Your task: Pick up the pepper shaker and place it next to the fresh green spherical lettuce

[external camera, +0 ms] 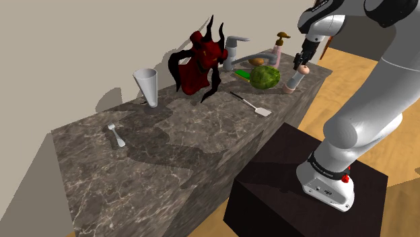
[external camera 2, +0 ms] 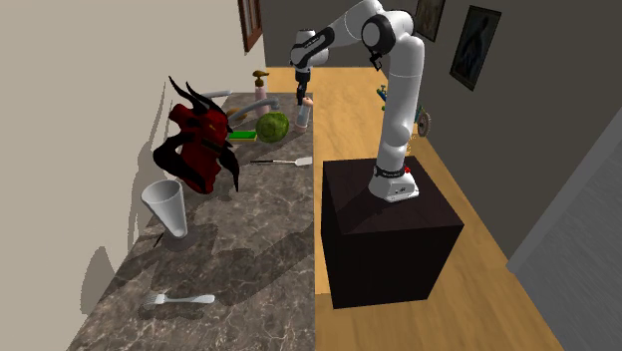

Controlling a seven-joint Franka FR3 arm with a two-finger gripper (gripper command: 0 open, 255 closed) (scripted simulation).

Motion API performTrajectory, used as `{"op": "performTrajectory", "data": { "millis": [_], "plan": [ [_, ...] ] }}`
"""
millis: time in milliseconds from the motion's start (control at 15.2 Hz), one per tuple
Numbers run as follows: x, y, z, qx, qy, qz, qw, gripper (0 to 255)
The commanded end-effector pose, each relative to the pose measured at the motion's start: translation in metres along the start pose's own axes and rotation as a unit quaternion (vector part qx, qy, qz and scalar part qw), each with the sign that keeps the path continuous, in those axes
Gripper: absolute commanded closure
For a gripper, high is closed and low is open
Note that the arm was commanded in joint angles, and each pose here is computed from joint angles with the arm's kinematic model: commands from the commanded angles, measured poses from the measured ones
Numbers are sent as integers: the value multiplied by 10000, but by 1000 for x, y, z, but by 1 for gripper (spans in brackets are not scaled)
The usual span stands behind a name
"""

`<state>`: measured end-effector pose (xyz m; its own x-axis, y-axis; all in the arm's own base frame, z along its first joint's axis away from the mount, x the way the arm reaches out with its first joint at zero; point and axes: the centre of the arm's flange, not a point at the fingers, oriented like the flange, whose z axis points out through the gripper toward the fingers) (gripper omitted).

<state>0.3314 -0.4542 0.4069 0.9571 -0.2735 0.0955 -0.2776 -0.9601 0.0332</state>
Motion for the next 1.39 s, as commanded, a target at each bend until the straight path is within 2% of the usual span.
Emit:
{"op": "performTrajectory", "data": {
  "millis": [0,132,198,528,792,1320],
  "plan": [
    [0,0,0,-1,2,0,10000,255],
    [0,0,0,-1,2,0,10000,255],
    [0,0,0,-1,2,0,10000,0],
    [0,0,0,-1,2,0,10000,0],
    [0,0,-50,-1,2,0,10000,0],
    [0,0,-50,-1,2,0,10000,0]
  ]
}}
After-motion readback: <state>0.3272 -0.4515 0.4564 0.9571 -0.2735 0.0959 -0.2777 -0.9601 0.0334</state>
